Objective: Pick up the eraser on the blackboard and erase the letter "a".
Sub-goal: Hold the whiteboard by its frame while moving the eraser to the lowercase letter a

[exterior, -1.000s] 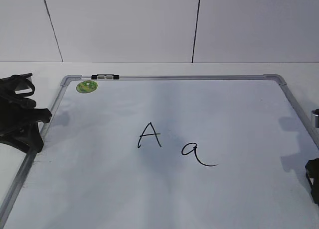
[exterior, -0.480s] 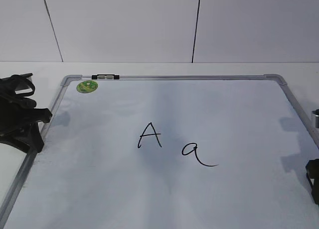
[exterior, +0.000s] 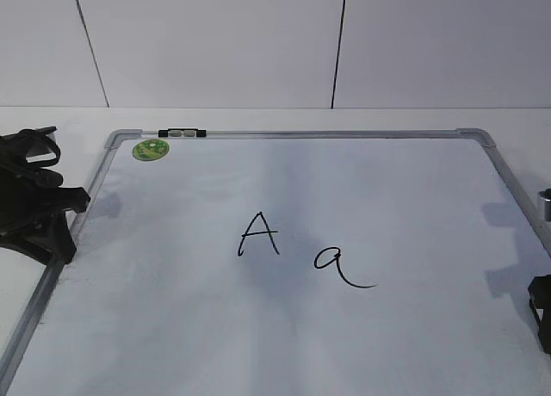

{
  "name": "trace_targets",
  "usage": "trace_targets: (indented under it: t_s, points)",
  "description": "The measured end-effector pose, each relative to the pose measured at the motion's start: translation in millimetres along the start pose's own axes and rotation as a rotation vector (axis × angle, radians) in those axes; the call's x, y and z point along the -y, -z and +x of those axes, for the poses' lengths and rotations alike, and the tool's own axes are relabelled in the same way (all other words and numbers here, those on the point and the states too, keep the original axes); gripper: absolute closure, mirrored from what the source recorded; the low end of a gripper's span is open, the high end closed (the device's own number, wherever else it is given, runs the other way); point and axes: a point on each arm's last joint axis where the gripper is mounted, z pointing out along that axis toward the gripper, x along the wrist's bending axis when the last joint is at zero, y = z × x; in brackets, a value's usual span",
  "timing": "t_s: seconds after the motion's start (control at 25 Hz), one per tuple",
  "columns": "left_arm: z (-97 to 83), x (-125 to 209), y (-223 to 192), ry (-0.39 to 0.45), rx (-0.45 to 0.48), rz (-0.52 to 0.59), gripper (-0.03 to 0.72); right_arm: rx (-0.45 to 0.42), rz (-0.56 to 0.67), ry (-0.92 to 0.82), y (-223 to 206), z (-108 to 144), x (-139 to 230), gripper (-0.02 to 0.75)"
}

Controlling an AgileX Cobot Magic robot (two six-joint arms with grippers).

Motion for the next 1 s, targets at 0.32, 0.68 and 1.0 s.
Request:
trace_targets:
  t_s: [0.32, 0.68, 1.0]
  points:
    - [0.0, 0.2, 0.0, 0.0, 0.0, 0.002, 0.532, 0.003, 0.027, -0.002, 8.1, -0.6, -5.2, 0.209]
    - [-0.3, 0.2, 0.0, 0.003, 0.003, 0.002, 0.531, 0.008, 0.032, -0.004, 24.9, -1.8, -14.4, 0.209]
    - [-0.4, 0.2, 0.0, 0.004, 0.004, 0.002, 0.531, 0.008, 0.016, -0.007, 36.0, -2.3, -21.4, 0.209]
